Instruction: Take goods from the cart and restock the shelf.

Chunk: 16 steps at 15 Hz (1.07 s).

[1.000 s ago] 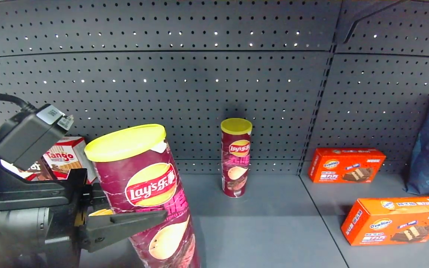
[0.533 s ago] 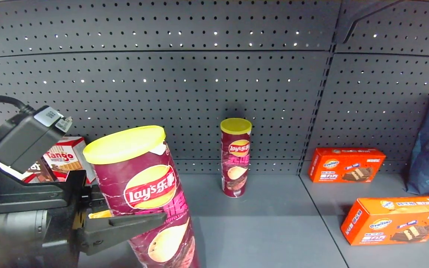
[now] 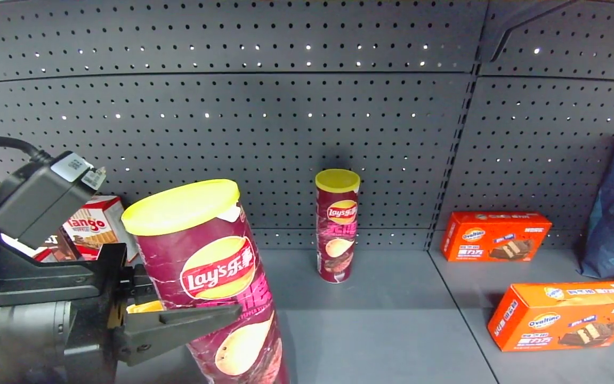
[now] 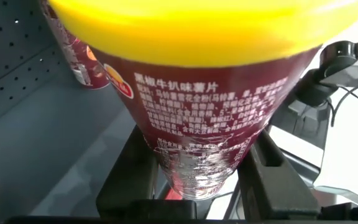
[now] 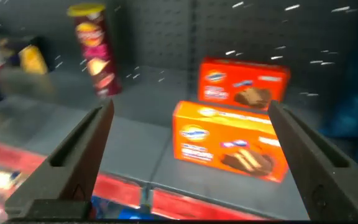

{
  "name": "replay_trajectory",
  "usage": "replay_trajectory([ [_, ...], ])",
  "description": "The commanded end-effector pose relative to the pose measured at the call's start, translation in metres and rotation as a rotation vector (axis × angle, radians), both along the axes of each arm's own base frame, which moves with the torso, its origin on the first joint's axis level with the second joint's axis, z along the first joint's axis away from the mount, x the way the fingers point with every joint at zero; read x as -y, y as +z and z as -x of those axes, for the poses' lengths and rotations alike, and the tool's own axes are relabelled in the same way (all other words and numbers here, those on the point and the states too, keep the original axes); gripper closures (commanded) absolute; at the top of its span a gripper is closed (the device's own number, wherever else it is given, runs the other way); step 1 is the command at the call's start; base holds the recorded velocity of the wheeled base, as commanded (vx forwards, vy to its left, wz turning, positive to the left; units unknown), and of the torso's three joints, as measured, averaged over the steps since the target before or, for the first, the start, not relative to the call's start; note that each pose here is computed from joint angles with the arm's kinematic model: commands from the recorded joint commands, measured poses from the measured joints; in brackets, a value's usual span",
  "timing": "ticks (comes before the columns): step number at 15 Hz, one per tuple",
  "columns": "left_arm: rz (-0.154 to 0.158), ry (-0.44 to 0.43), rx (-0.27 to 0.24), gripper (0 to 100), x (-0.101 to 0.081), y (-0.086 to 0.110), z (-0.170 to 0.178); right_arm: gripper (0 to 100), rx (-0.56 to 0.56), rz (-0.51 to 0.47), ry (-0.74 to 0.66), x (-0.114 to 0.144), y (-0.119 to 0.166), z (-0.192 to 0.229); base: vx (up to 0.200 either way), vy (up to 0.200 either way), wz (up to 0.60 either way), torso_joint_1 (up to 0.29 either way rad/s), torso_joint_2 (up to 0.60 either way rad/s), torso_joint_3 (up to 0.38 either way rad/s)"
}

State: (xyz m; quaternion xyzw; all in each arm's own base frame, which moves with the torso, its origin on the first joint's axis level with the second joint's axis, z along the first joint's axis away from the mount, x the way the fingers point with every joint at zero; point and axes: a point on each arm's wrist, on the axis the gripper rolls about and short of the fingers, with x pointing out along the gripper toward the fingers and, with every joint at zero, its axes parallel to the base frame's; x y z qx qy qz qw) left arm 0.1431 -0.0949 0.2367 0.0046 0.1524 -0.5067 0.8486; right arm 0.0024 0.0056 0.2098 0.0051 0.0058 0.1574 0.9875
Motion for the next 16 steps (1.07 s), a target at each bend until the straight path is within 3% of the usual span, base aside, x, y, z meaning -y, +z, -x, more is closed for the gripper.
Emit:
replay_trajectory([
  [1,-0.002,-0.001,-0.005,100,0.001,-0.001,-0.001,0,-0.128,0.020,0.083,-0.005,0.010,-0.035,0.000,0.000,0.00,0.000,0.00,0.000],
  [5,-0.010,-0.001,-0.018,100,0.004,-0.002,-0.007,0,-0.192,0.091,0.142,-0.016,0.024,-0.077,0.000,0.000,0.00,0.000,0.00,0.000],
  [8,-0.015,-0.003,-0.027,100,0.007,-0.004,-0.012,0,-0.203,0.108,0.268,-0.040,0.027,-0.113,0.000,0.000,0.00,0.000,0.00,0.000],
  [12,-0.017,-0.001,-0.032,100,0.009,-0.004,-0.017,0,-0.266,0.130,0.308,-0.062,0.029,-0.159,0.000,0.000,0.00,0.000,0.00,0.000],
  [16,-0.017,-0.003,-0.033,100,0.010,-0.004,-0.018,0,-0.167,0.166,0.389,-0.085,0.021,-0.206,0.000,0.000,0.00,0.000,0.00,0.000],
])
